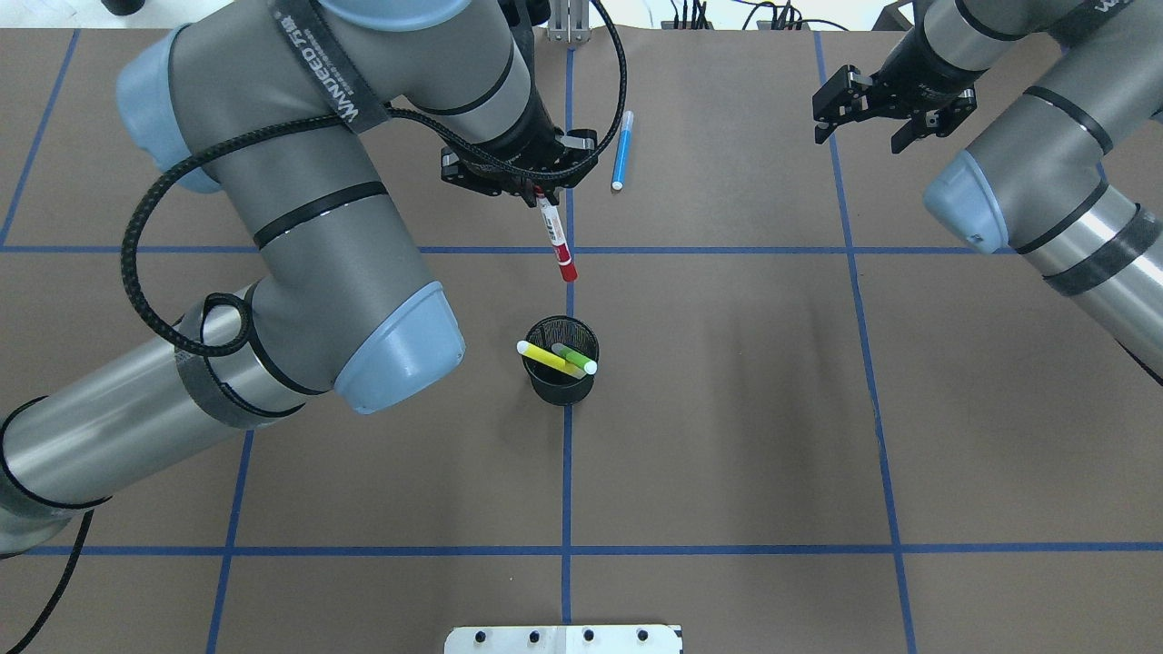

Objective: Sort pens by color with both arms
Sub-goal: 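Place the red-capped marker beside the blue highlighter with the left gripper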

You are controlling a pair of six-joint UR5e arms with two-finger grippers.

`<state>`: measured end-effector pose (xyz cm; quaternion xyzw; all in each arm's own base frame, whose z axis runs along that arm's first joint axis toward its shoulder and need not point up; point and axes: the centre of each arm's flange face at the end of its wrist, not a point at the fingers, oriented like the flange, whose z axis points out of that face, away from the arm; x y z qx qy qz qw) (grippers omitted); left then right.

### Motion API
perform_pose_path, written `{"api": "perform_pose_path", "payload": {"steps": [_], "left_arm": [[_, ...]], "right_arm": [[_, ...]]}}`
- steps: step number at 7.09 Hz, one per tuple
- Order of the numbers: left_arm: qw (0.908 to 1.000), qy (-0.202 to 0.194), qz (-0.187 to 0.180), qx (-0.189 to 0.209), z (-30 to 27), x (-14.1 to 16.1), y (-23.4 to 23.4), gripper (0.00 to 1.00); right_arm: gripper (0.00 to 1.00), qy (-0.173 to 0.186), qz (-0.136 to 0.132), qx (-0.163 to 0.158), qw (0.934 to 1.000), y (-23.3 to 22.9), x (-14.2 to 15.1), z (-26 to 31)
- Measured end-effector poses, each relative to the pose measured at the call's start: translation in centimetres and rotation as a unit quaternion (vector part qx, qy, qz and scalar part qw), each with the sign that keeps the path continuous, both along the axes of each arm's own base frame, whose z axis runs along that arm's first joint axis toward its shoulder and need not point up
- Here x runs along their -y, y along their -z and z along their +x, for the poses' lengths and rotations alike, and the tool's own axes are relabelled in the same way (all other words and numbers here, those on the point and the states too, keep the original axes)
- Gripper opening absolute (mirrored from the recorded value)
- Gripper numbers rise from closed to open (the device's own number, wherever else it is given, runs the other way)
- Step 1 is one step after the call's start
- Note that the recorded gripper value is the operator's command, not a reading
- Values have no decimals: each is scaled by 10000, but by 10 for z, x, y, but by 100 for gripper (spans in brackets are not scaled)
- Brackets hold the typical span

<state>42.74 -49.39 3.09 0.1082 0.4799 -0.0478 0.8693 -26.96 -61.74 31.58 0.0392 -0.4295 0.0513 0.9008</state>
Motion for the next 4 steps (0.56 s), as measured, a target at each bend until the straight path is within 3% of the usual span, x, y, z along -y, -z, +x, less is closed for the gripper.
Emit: {"api": "perform_pose_path", "payload": {"steps": [2, 4], "left_arm": [[9959, 592, 635, -273, -5, 15, -11, 0], [9849, 1299, 1011, -535, 6, 41, -26, 0]], "right_arm": [[99, -5, -13, -11, 10000, -3, -1, 1], [99, -4, -53, -30, 10000, -10, -4, 3]]}}
